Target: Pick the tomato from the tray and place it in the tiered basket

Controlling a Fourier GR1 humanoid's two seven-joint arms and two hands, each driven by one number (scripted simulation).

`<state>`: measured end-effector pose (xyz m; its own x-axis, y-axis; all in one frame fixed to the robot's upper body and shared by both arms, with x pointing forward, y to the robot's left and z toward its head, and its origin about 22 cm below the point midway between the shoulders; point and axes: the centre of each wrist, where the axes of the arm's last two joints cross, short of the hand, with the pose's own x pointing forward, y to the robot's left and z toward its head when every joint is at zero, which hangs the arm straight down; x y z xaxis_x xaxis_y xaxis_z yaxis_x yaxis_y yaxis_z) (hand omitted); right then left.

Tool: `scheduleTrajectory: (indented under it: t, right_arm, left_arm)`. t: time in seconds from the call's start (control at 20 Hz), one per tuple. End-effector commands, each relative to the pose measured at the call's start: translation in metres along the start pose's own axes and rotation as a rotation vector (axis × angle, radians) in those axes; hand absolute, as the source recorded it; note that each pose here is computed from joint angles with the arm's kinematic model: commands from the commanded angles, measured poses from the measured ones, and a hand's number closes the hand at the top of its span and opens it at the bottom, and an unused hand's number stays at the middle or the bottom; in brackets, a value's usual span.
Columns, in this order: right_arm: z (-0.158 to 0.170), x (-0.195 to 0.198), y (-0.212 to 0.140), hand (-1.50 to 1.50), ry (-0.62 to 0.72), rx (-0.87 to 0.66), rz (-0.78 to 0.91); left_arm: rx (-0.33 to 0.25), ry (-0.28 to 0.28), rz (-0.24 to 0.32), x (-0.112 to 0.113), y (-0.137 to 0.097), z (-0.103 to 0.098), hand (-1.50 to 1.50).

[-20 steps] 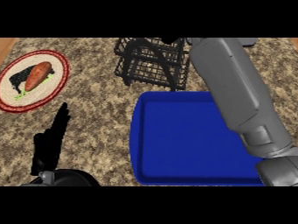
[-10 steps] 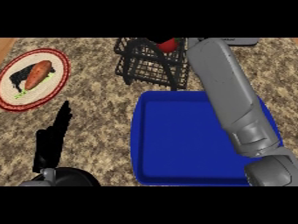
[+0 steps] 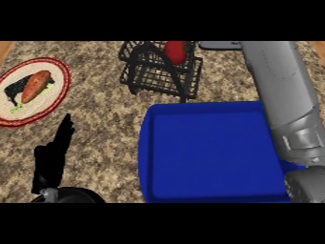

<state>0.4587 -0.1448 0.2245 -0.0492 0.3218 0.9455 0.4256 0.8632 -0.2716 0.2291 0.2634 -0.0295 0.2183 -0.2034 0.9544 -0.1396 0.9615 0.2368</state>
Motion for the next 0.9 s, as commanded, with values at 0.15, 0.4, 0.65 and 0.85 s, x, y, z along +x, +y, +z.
scheduleTrajectory:
  t: [0.15,0.4,0.65,0.85]
  right_arm:
    - [-0.033,-0.008,-0.111,-1.5,0.07,-0.178,-0.078]
    - [-0.022,-0.045,-0.191,-1.5,0.074,-0.179,-0.055]
    - [-0.006,-0.051,-0.288,-1.5,0.085,-0.142,-0.023]
    - [0.019,-0.092,-0.345,-1.5,0.039,-0.111,-0.087]
  left_arm:
    - [0.002,0.083,0.037,-0.031,-0.009,0.02,0.0]
    - [0.034,0.078,0.033,-0.034,-0.011,0.026,0.0]
    - [0.018,0.09,0.052,-0.037,0.011,0.026,0.0]
    - [0.01,0.064,0.038,-0.013,-0.006,0.012,0.0]
